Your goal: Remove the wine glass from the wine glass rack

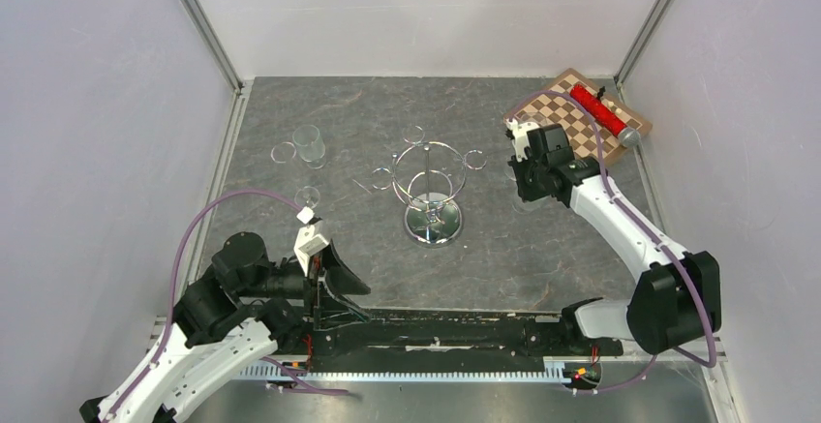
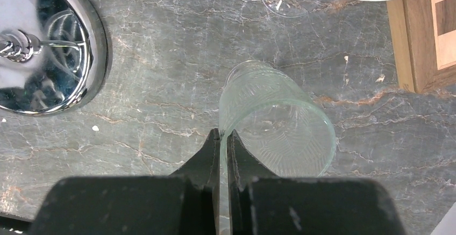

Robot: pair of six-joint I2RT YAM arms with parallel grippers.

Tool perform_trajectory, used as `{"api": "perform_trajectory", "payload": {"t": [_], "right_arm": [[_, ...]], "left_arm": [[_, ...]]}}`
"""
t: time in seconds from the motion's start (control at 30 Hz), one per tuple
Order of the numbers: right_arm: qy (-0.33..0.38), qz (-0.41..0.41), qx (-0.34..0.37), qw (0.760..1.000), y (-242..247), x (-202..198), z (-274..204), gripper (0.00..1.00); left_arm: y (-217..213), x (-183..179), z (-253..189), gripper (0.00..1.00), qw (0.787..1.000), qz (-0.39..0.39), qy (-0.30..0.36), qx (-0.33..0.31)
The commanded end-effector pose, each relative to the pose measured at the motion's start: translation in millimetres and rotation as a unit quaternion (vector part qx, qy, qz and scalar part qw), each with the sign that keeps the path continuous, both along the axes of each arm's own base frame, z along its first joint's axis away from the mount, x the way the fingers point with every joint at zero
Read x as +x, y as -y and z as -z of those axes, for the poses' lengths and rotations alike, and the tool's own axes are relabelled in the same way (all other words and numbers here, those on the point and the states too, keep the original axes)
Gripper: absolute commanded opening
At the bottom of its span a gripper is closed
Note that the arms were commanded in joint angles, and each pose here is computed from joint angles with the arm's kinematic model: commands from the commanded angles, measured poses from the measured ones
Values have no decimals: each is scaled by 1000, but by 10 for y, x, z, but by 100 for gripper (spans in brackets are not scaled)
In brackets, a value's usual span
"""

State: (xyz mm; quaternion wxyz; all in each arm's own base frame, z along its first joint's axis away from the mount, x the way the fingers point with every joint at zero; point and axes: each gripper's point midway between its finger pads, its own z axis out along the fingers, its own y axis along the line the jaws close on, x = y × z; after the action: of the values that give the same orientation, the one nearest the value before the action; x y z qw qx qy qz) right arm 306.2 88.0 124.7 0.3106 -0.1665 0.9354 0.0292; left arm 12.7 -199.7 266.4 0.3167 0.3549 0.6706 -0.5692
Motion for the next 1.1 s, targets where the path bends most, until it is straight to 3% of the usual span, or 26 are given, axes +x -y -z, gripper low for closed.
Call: {"api": "perform_trajectory", "payload": {"t": [0.0,0.53,0.73,1.07], "right_arm": [[38,-8,-5,999,-4,209,-236,0],[-5,-17,-12,1000,-4,193,-29,1],[9,-12,-5,1000,-21,258,-178,24],[75,2,11,997,-41,421,-822,46]], "left_arm": [[21,-2,-63,71,1000,4,3,-12],[31,7,-44,71,1000,5,-2,-7],[34,11,-40,71,1000,4,-3,-6],[70,41,-3,71,1000,6,-15,4]]}}
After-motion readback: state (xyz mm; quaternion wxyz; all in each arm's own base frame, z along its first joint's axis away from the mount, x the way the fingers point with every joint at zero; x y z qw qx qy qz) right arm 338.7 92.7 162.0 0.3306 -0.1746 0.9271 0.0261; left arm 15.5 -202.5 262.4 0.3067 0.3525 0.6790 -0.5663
